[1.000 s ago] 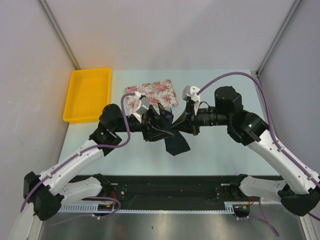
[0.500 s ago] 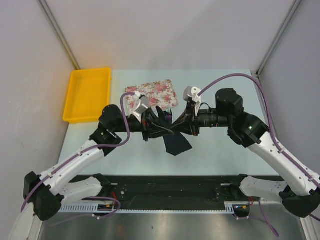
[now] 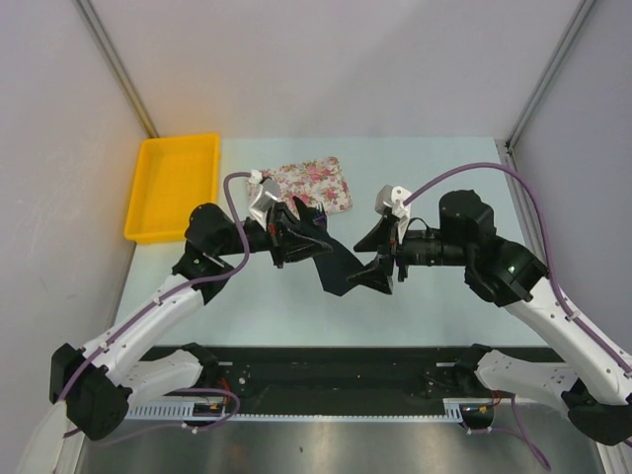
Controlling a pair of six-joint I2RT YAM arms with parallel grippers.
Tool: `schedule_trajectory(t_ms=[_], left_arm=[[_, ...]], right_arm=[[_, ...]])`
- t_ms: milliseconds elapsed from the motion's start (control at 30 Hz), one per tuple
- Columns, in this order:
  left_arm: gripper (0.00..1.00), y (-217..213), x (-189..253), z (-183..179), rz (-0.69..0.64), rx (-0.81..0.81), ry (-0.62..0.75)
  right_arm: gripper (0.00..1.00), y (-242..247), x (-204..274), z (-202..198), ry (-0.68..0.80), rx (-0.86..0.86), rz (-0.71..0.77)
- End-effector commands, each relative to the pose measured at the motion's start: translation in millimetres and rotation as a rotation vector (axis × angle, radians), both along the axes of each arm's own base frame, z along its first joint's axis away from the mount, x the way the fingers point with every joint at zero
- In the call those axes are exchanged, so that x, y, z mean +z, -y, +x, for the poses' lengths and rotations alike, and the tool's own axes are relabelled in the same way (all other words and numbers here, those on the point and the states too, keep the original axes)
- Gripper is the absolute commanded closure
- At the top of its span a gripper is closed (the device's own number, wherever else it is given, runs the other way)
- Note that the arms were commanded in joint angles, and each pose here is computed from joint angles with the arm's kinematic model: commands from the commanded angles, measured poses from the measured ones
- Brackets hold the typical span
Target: Place the utensils on the paper napkin and roll it up
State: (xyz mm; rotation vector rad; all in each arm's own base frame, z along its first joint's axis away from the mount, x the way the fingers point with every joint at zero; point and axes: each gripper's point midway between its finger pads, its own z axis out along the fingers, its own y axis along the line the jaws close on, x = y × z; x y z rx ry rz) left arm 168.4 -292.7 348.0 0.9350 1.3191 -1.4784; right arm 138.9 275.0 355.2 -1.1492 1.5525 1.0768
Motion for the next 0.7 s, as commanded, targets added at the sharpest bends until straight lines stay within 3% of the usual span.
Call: schedule_trajectory(t_ms=[0,167,433,667], left_arm=[[1.0,-6,33,-7,-0.075,-0.018,0.09],[1.0,-7,37,-10,-0.081,-0.026,0.109],[1.0,-9,37,-16,-0.08,-0.048,0.123],[1.0,-9,51,-31,-0.117,-0.141,0.105]], right_arm=[[0.31,11,-19,1,0.006,-0.027,-0.07],[0.49,13,-22,5,0.002,-0.032,-0.088],[0.99,17,-26,13,-0.023,-0.039,-0.087],[1.0,13,-37,31,0.021,-0.017,-0.095]])
